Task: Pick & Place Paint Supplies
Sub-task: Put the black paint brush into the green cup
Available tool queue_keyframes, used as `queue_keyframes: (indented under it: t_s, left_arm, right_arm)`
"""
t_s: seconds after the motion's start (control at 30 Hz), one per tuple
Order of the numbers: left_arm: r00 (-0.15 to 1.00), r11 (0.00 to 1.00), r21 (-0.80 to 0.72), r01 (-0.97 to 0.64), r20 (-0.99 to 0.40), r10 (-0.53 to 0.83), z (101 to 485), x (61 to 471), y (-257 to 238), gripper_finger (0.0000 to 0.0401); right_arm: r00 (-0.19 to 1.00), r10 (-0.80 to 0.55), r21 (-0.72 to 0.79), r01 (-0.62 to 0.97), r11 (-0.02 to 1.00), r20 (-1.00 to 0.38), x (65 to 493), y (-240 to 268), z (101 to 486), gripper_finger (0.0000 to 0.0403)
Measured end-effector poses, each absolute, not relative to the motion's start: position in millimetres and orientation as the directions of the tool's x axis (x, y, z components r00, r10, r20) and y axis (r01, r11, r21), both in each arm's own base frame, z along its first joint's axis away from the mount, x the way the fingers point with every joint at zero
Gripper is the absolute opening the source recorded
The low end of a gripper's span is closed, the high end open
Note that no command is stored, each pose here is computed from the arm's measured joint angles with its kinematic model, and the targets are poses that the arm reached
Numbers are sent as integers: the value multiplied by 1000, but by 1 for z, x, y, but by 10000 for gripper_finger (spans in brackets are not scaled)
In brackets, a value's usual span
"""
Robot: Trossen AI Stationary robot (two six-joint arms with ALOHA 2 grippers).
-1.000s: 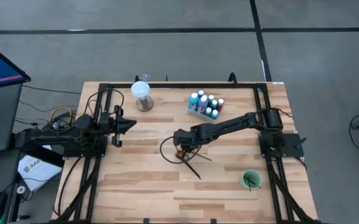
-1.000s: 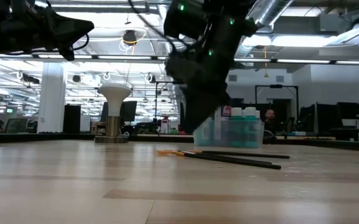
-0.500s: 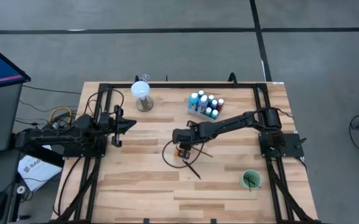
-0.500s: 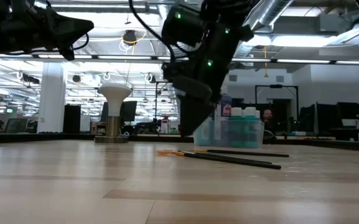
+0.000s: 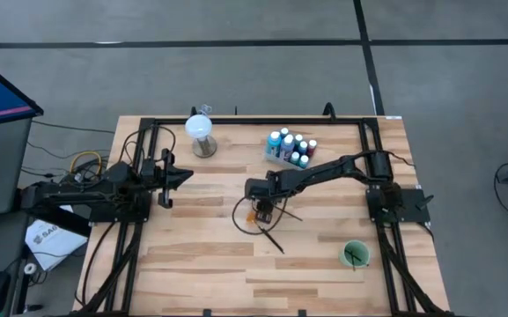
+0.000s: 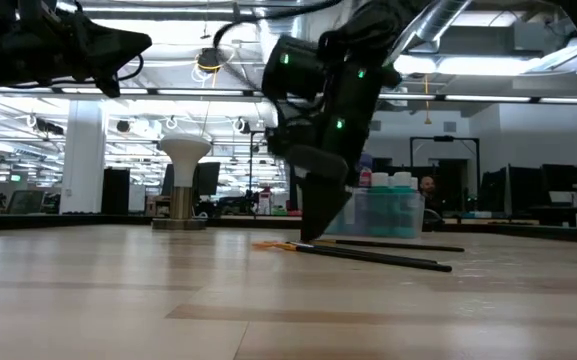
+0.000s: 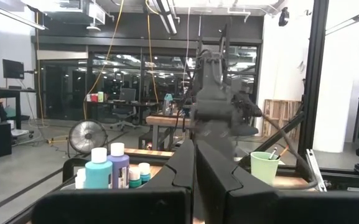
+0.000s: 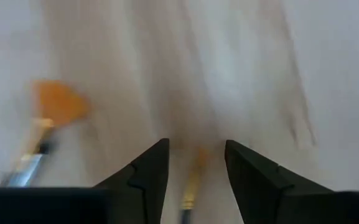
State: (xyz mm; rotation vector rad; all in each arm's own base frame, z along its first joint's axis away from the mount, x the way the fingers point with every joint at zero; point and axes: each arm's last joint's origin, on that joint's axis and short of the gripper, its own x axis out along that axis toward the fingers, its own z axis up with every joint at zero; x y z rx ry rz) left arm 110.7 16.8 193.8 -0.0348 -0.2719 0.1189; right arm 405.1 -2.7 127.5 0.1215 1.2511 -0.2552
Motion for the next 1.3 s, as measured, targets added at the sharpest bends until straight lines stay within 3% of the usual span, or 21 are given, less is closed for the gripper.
queue_keyframes:
  t_s: [0.2, 0.4, 0.67, 0.93, 1.1, 1.2, 1.3]
  left_arm:
    - [958, 992, -51, -113, 261, 122, 193, 111, 17, 2]
    - [958, 992, -51, -113, 260, 122, 193, 111, 17, 2]
    - [957, 992, -51, -113, 262, 122, 193, 111, 17, 2]
    - [956, 992, -51, -113, 265, 122, 194, 111, 17, 2]
    - [956, 992, -51, -112, 267, 122, 194, 111, 17, 2]
    - [956, 992, -50, -113, 268, 122, 194, 111, 17, 2]
    - [955, 992, -50, -112, 269, 122, 194, 111, 17, 2]
  right_arm:
    - [260, -48, 26, 273, 962, -964, 405, -14, 117, 139]
    - [196, -21, 32, 265, 964, -980, 400, -13, 117, 68]
    - [182, -15, 38, 287, 957, -983, 399, -12, 117, 5]
    - [179, -15, 57, 388, 920, -984, 399, -8, 121, 1]
    - [179, -52, 18, 368, 930, -982, 397, 5, 148, 0]
    - [311, -57, 59, 351, 935, -949, 402, 12, 184, 0]
    - [355, -123, 18, 369, 929, -927, 396, 18, 202, 0]
